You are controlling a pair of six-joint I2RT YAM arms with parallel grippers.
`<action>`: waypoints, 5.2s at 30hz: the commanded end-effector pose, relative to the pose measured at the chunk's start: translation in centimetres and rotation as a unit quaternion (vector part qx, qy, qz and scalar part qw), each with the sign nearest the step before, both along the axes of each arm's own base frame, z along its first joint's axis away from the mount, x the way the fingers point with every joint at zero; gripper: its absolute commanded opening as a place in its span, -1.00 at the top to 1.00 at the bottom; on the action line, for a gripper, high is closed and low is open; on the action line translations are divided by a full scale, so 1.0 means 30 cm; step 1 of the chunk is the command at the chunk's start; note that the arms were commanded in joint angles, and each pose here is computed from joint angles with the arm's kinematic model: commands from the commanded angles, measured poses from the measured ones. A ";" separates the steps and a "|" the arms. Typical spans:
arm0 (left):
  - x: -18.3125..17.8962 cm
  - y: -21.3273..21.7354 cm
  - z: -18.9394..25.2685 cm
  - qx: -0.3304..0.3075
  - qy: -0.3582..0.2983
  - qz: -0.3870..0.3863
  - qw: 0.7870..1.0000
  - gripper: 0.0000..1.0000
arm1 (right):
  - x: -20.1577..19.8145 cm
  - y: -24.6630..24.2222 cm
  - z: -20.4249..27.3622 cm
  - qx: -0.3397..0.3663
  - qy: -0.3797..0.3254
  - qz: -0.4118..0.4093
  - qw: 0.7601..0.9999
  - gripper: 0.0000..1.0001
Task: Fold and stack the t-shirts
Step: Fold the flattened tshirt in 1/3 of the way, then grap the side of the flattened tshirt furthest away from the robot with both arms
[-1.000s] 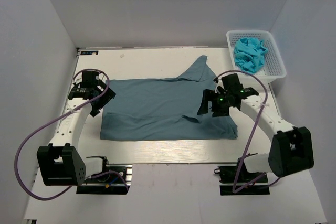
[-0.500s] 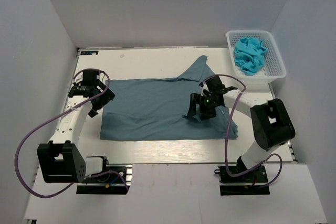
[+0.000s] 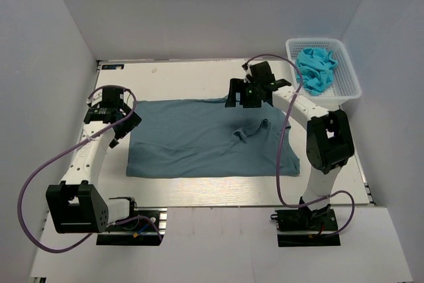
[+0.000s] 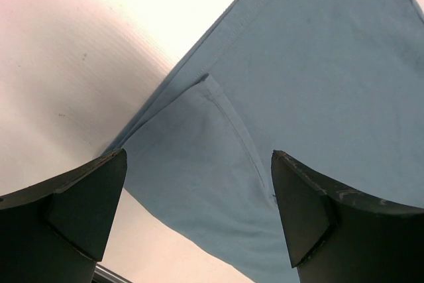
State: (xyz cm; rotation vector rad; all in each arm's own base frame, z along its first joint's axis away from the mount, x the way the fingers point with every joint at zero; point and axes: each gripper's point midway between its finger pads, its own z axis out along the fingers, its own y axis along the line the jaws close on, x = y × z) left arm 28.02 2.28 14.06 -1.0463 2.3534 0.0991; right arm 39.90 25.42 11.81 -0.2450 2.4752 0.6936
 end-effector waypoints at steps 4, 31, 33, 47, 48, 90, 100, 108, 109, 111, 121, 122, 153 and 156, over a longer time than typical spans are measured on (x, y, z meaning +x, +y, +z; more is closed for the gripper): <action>0.006 0.021 0.066 0.014 -0.032 0.003 0.999 -1.00 | -0.052 -0.170 -0.008 -0.099 0.002 -0.058 0.993 -0.81; 0.016 -0.018 -0.030 -0.009 -0.003 -0.031 0.999 -1.00 | -0.133 -0.109 -0.252 -0.020 0.027 -0.045 0.998 -0.81; 0.023 -0.017 -0.020 -0.009 -0.008 -0.031 0.999 -1.00 | -0.105 -0.096 -0.242 -0.013 0.013 -0.045 0.999 -0.81; 0.024 -0.028 -0.047 -0.016 0.004 -0.039 0.999 -1.00 | 0.151 0.076 -0.132 0.062 -0.023 -0.031 0.997 -0.81; 0.024 -0.028 -0.047 -0.016 0.004 -0.039 0.999 -1.00 | 0.167 0.082 -0.122 0.062 -0.029 -0.030 0.997 -0.81; 0.645 0.099 -0.533 -0.011 0.082 -0.082 0.993 -0.94 | 0.658 -0.319 -0.021 -0.050 -0.088 -0.182 0.978 -0.81; 0.505 -0.001 -0.629 -0.074 0.113 -0.063 0.989 -0.54 | 0.674 -0.366 -0.087 -0.094 -0.080 -0.209 0.970 -0.81; 0.451 -0.026 -0.642 -0.099 0.125 -0.040 0.986 0.07 | 0.680 -0.356 -0.121 -0.103 -0.078 -0.208 0.969 -0.81; 0.452 -0.027 -0.642 -0.100 0.124 -0.035 0.987 0.15 | 0.681 -0.356 -0.131 -0.107 -0.078 -0.204 0.970 -0.81; 0.447 -0.022 -0.655 -0.098 0.128 -0.029 0.986 0.48 | 0.702 -0.317 -0.135 -0.093 -0.095 -0.186 0.974 -0.81; 0.476 0.007 -0.631 -0.076 0.116 -0.017 0.990 1.00 | 0.827 -0.260 -0.086 -0.038 -0.170 -0.177 0.969 -0.81; 0.483 0.008 -0.613 -0.075 0.109 -0.017 0.991 1.00 | 0.833 -0.257 -0.110 -0.035 -0.168 -0.176 0.969 -0.81; 0.535 -0.020 -0.514 -0.090 0.069 -0.050 0.992 1.00 | 1.029 -0.239 -0.155 0.073 -0.227 -0.259 0.936 0.74; 0.549 -0.019 -0.492 -0.089 0.060 -0.051 0.993 1.00 | 1.030 -0.267 -0.079 0.048 -0.253 -0.260 0.931 1.00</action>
